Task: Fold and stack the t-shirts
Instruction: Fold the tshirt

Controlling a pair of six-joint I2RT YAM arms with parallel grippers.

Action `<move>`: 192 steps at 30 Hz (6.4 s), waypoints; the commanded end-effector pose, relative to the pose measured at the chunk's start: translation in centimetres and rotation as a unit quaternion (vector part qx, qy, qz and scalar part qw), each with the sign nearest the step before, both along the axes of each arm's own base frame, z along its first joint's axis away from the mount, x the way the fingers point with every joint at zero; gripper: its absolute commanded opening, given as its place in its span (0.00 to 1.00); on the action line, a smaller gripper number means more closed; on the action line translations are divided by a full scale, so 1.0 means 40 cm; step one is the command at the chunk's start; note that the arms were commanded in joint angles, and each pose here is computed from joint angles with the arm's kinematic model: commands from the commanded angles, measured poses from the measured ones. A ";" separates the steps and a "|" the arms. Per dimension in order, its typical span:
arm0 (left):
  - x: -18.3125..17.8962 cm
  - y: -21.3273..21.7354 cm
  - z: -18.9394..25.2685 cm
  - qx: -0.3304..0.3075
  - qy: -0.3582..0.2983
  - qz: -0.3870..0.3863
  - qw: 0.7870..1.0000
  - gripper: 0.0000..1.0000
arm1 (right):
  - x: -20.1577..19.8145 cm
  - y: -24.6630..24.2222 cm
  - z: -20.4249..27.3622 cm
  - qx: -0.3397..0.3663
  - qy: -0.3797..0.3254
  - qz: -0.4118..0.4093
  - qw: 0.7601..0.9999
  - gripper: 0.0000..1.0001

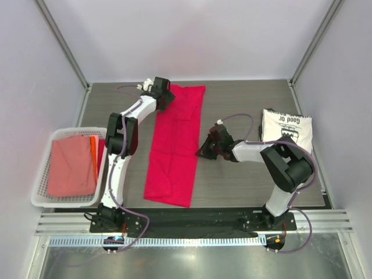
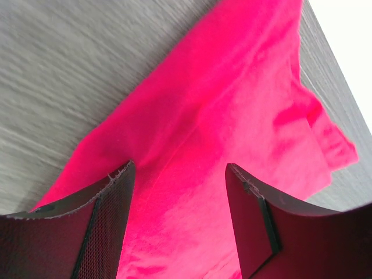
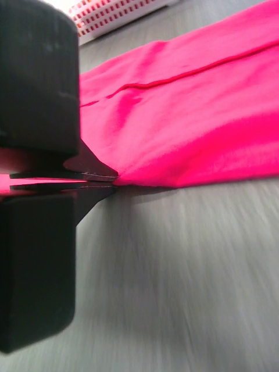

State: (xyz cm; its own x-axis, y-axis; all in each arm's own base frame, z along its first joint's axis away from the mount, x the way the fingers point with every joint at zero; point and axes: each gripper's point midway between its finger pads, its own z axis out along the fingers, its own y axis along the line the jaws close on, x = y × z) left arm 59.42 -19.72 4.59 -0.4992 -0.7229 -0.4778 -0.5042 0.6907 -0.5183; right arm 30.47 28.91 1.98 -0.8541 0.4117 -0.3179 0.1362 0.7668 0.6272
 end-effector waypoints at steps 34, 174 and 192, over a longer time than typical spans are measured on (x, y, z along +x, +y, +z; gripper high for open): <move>-0.498 0.001 0.248 0.109 -0.023 -0.227 0.968 1.00 | -0.227 -0.299 0.089 -0.076 0.003 0.031 0.997 0.44; -0.722 -0.018 0.010 -0.097 0.071 -0.274 0.954 0.60 | 0.010 -0.249 0.049 0.011 0.038 0.064 0.997 0.56; -0.737 -0.014 -0.067 -0.098 0.106 -0.266 0.953 0.45 | 0.029 -0.242 -0.003 0.008 0.045 0.059 0.997 0.07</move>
State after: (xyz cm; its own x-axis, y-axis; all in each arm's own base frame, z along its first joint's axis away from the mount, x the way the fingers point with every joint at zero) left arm 29.77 -20.63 2.86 -0.8950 -0.3958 -0.2055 -0.2042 0.7733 -0.6002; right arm 31.05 19.10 1.81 -0.9274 0.3177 -0.1974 0.1267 0.7634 0.6334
